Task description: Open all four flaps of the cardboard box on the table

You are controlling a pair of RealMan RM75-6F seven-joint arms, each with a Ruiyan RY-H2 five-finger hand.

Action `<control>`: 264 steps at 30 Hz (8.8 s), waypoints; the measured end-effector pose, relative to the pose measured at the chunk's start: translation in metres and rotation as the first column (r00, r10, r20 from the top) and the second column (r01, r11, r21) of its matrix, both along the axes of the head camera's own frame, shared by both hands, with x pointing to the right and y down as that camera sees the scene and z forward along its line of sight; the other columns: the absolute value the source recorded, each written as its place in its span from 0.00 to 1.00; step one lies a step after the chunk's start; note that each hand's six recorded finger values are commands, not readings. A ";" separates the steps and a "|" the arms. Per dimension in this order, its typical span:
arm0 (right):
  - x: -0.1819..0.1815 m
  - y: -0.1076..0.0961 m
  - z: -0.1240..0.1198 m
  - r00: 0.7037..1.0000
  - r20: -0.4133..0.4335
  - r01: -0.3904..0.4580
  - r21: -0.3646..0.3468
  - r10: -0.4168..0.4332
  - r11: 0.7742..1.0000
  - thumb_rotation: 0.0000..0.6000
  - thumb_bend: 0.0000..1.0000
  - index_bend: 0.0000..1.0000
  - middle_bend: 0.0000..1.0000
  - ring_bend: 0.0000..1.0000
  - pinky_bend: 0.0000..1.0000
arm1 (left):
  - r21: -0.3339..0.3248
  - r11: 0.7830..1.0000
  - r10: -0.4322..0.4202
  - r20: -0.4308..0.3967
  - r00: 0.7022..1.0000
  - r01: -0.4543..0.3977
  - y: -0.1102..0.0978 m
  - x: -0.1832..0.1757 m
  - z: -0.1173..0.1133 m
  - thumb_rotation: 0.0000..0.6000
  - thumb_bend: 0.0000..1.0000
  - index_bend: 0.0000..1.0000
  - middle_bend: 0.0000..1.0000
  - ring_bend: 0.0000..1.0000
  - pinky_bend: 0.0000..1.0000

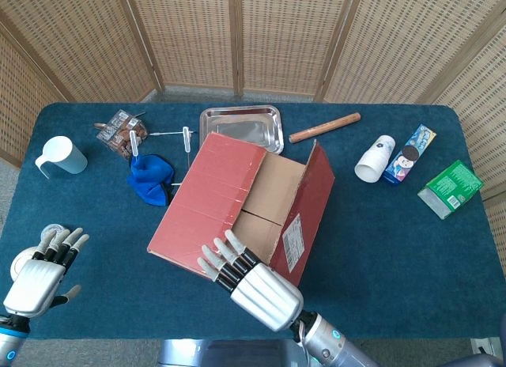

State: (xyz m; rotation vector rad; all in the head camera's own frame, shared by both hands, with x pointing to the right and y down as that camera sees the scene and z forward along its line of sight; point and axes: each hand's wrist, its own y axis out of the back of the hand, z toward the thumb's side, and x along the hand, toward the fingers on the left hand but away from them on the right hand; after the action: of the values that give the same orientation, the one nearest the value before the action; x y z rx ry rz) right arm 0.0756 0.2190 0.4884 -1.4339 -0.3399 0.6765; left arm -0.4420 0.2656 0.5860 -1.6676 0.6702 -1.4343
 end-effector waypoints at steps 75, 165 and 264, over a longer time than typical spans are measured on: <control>0.089 -0.036 0.027 0.960 -0.275 -0.046 0.044 0.056 0.998 1.00 0.57 0.00 0.00 0.00 0.00 | -0.067 0.998 0.004 0.046 0.999 -0.001 0.006 -0.001 0.025 1.00 0.10 0.00 0.00 0.00 0.00; 0.361 0.010 -0.013 0.614 0.206 -0.727 -0.229 0.762 0.648 1.00 0.14 0.00 0.00 0.00 0.00 | 0.447 0.634 0.770 -0.289 0.569 -0.630 -0.166 0.192 -0.075 0.82 0.00 0.13 0.00 0.00 0.07; 0.370 0.005 -0.032 0.566 0.291 -0.725 -0.270 0.772 0.633 1.00 0.19 0.00 0.00 0.00 0.00 | 0.173 0.586 0.791 0.086 0.605 -0.791 -0.199 0.268 -0.093 0.35 0.00 0.45 0.85 0.33 0.25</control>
State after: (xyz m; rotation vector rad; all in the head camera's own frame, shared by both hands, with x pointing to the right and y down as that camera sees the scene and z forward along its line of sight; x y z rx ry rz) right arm 0.4460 0.2238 0.4566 -1.5123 -1.3106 1.1171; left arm -0.1736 0.0670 0.4932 -1.4991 -0.0046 -0.6724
